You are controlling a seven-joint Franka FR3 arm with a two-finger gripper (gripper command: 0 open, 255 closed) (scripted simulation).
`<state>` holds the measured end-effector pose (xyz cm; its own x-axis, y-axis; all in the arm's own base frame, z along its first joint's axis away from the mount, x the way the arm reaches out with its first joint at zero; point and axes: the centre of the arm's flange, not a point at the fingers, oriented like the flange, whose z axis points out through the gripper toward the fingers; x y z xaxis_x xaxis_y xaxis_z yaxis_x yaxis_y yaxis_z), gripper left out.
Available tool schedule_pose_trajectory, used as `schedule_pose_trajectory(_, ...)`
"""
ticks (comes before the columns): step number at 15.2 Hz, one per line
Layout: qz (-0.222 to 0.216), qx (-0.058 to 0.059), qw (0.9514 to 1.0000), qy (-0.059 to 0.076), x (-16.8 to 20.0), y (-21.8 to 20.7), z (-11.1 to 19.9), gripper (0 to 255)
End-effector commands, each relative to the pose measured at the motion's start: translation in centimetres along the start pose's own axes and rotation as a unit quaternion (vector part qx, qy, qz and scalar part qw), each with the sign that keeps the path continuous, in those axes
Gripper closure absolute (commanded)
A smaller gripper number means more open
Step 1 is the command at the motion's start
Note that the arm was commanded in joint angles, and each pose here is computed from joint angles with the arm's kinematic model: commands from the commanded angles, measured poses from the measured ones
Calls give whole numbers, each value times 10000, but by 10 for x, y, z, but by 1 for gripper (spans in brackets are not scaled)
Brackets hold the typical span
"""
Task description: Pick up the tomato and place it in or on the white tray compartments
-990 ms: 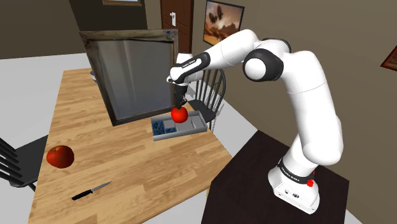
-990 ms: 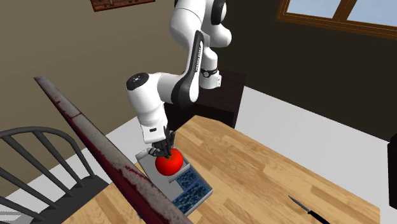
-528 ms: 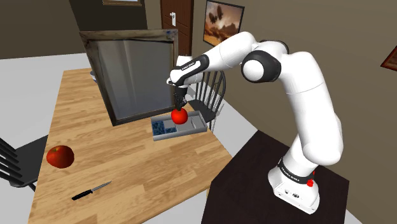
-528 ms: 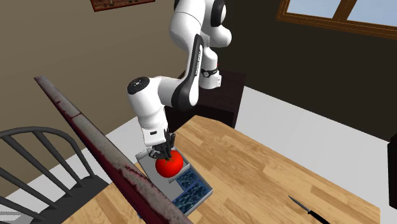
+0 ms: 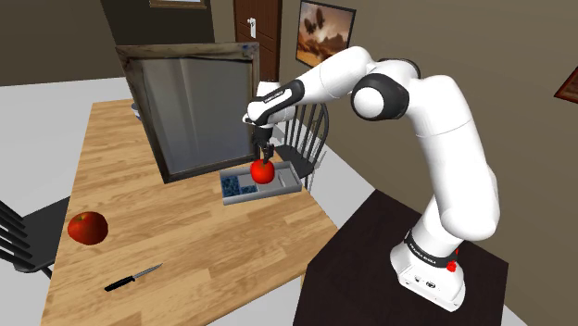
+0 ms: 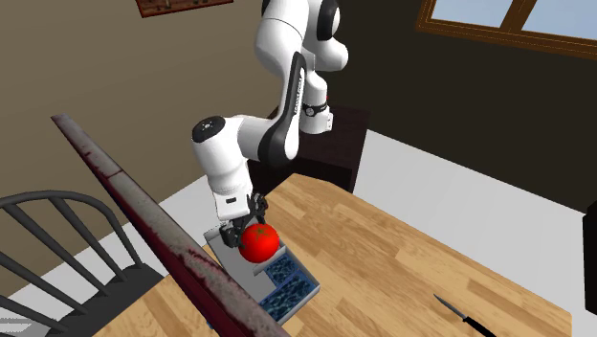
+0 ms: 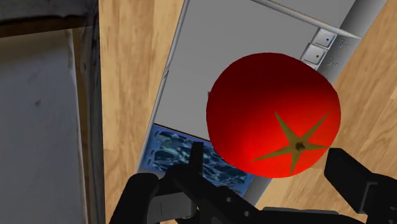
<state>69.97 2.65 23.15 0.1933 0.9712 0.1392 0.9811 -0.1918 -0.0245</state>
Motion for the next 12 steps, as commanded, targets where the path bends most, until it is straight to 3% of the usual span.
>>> schedule_pose_trajectory(1, 0, 0, 10000, 0, 0, 0, 0, 0)
schedule_pose_trajectory(5, 0, 0, 10000, 0, 0, 0, -50, 0)
schedule_pose_trajectory(12, 0, 0, 10000, 0, 0, 0, -50, 0)
